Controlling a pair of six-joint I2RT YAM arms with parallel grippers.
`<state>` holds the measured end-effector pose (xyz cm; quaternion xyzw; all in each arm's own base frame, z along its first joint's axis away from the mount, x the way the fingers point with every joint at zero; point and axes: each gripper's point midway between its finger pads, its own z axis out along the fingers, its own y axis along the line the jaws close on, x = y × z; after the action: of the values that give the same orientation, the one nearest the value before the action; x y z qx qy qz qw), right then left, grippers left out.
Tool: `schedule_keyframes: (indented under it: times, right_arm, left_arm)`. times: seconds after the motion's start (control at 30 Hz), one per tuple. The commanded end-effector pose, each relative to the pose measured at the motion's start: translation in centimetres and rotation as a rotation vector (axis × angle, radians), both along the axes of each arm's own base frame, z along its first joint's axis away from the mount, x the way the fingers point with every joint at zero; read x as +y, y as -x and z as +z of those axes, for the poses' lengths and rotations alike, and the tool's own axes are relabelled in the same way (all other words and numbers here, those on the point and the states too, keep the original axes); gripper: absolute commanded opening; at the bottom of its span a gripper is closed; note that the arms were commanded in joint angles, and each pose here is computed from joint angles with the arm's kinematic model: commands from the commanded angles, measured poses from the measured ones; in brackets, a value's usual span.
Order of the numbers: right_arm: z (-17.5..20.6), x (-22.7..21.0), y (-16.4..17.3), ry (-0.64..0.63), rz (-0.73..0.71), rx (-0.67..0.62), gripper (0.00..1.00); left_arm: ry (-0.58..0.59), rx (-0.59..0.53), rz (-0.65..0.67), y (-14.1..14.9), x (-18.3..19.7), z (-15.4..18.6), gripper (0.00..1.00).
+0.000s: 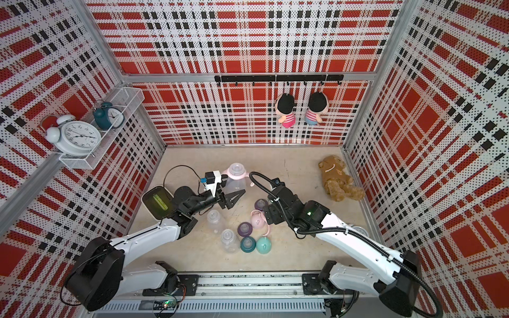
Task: Assemble the baby bottles
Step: Pick up the nipple from the center of the board.
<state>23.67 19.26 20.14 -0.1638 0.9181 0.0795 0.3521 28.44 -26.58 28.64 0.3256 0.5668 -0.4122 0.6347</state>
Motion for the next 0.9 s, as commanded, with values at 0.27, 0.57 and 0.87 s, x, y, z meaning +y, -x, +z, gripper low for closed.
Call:
schedule_keyframes:
  times: [0.27, 0.57, 0.87]
  right_arm:
    - [-2.7, 1.0, -1.1, -0.102, 0.021, 0.044, 0.92]
    - [-5.0, 3.2, -4.4, -0.034, 0.056, 0.042, 0.86]
    - [-7.7, 6.1, -7.6, -0.071, 0.038, 0.143, 0.79]
  left_arm:
    - [0.045, -0.033, 0.058, 0.2, 1.2, 1.9, 0.0]
    - [0.049, -0.024, 0.081, 0.6, 1.9, 1.6, 0.0]
    - [0.057, -0.055, 0.068, 1.6, 1.7, 2.5, 0.0]
